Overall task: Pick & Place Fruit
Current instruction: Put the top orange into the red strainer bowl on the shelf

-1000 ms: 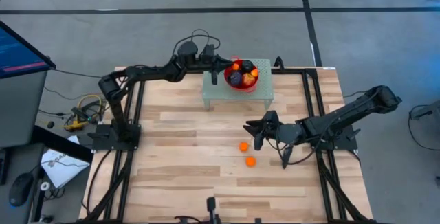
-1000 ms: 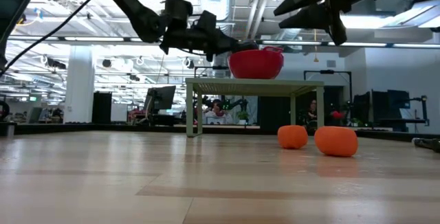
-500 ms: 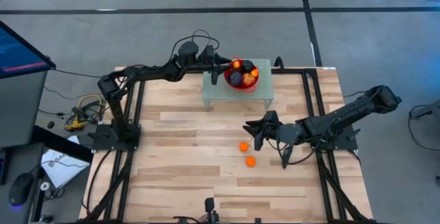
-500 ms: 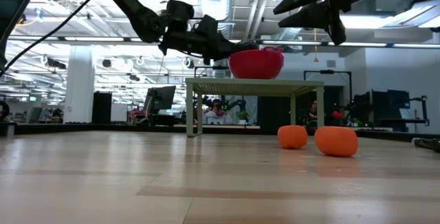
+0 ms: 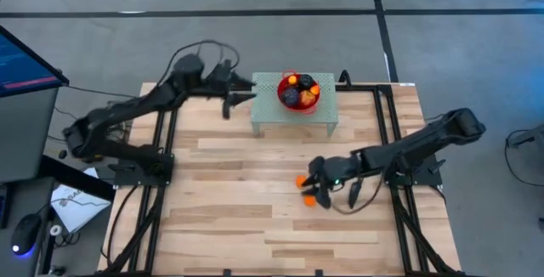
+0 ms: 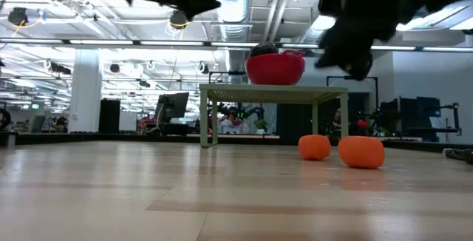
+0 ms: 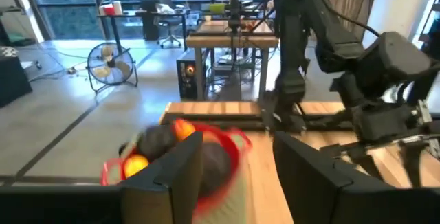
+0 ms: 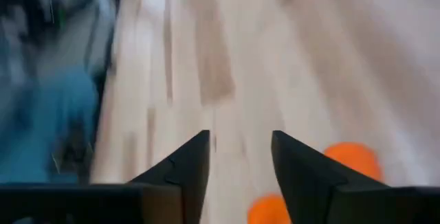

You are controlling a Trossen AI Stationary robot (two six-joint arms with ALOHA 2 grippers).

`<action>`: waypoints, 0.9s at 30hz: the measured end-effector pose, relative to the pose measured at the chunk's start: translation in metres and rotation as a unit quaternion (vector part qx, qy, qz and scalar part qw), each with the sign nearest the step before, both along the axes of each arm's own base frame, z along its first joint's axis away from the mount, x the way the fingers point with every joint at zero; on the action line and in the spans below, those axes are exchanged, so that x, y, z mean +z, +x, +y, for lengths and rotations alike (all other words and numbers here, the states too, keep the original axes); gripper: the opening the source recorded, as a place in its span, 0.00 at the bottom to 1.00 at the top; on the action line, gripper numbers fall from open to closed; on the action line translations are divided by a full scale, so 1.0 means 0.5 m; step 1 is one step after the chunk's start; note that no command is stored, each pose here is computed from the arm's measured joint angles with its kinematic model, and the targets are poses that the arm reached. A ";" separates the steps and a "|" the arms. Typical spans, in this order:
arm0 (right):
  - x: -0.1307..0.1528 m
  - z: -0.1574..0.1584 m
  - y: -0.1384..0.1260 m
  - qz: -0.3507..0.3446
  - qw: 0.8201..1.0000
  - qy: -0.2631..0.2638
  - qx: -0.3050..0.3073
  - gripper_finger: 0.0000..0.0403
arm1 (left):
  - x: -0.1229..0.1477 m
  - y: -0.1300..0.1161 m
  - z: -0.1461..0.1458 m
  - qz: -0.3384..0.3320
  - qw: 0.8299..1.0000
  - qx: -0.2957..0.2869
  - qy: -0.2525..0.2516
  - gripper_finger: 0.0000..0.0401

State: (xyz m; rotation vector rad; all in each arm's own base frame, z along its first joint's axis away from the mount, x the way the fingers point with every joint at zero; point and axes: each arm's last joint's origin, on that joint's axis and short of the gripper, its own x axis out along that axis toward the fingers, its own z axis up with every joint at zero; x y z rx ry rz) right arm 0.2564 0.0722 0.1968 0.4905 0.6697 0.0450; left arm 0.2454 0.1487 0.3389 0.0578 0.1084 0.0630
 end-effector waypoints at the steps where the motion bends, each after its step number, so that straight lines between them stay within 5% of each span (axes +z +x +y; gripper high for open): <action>1: -0.012 0.004 0.009 0.012 0.999 -0.015 0.029 0.40 | -0.008 -0.017 -0.017 0.001 1.000 0.001 0.000 0.41; 8: -0.078 -0.018 0.077 0.080 0.979 -0.139 0.124 0.70 | -0.104 -0.103 -0.105 0.022 0.997 0.052 -0.044 0.32; 12: -0.108 -0.036 0.093 0.133 0.972 -0.151 0.122 0.81 | -0.150 -0.132 -0.130 0.025 0.996 0.069 -0.053 0.28; 16: -0.139 -0.056 0.086 0.202 0.965 -0.144 0.081 0.84 | -0.183 -0.145 -0.137 0.029 0.993 0.091 -0.067 0.26; 21: -0.141 -0.054 0.089 0.198 0.965 -0.153 0.073 0.79 | -0.198 -0.144 -0.135 0.029 0.992 0.097 -0.074 0.24; 27: -0.064 -0.071 0.061 0.174 0.971 -0.161 0.036 0.75 | -0.198 -0.142 -0.134 0.027 0.992 0.097 -0.074 0.24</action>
